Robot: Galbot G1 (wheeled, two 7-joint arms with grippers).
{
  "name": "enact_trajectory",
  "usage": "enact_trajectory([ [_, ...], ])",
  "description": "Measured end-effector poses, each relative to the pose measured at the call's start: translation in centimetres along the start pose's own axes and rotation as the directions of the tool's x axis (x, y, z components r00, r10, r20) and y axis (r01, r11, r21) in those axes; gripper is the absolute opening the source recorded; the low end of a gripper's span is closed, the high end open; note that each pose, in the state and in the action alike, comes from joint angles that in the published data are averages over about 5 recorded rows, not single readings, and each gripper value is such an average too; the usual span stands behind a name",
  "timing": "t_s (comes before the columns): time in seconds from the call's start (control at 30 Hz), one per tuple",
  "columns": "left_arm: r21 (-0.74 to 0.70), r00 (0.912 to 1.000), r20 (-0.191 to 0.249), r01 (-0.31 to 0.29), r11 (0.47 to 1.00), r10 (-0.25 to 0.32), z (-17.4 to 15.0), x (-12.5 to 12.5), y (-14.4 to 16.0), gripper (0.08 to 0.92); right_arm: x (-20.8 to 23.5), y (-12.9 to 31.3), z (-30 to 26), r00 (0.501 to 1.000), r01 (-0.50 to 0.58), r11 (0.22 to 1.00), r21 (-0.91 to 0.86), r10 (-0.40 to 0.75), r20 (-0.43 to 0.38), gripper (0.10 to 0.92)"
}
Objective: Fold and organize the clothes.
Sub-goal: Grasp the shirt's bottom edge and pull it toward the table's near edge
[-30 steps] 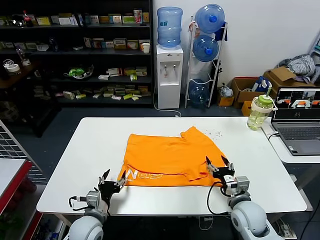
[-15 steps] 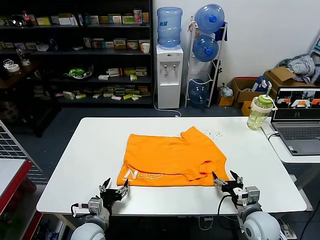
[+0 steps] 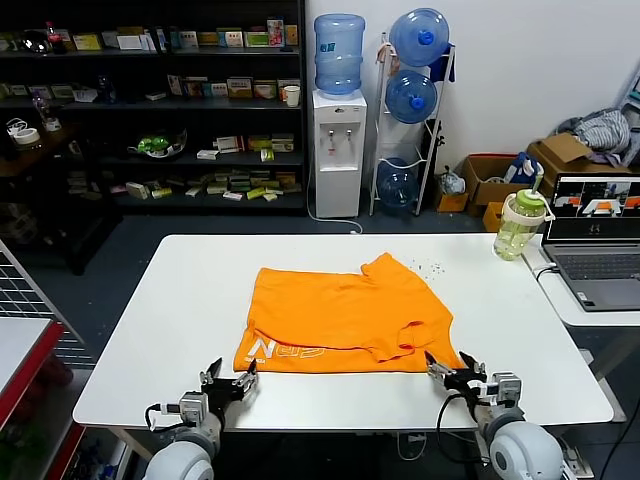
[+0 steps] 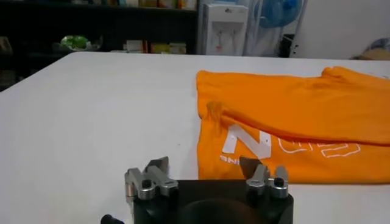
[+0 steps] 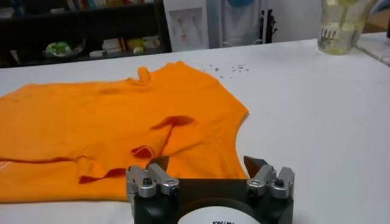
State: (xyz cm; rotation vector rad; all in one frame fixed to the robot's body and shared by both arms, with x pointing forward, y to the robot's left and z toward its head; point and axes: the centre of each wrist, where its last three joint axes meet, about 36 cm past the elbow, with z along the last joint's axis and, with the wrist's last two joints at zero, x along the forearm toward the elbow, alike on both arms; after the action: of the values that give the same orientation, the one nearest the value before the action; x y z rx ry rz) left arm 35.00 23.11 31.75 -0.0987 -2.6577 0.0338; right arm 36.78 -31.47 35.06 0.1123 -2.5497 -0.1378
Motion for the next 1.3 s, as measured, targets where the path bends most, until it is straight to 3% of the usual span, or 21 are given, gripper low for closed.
enact_trajectory([
  [0.67,0.007,0.9998,0.012,-0.016,1.000,0.016,-0.6,0.6,-0.8,0.141,0.8,0.0,-0.5,1.000,-0.004,1.000,-0.028,0.004,-0.004,0.133],
  [0.77,0.007,0.9998,0.013,-0.016,1.000,0.016,-0.7,0.8,-0.9,0.094,1.1,-0.1,-0.7,1.000,-0.006,0.999,-0.031,0.006,0.004,0.124],
  [1.3,0.042,0.9997,0.024,0.008,0.999,-0.009,-2.5,3.9,1.2,0.090,5.7,-0.7,-2.1,0.999,-0.020,1.000,-0.023,0.021,0.026,0.124],
])
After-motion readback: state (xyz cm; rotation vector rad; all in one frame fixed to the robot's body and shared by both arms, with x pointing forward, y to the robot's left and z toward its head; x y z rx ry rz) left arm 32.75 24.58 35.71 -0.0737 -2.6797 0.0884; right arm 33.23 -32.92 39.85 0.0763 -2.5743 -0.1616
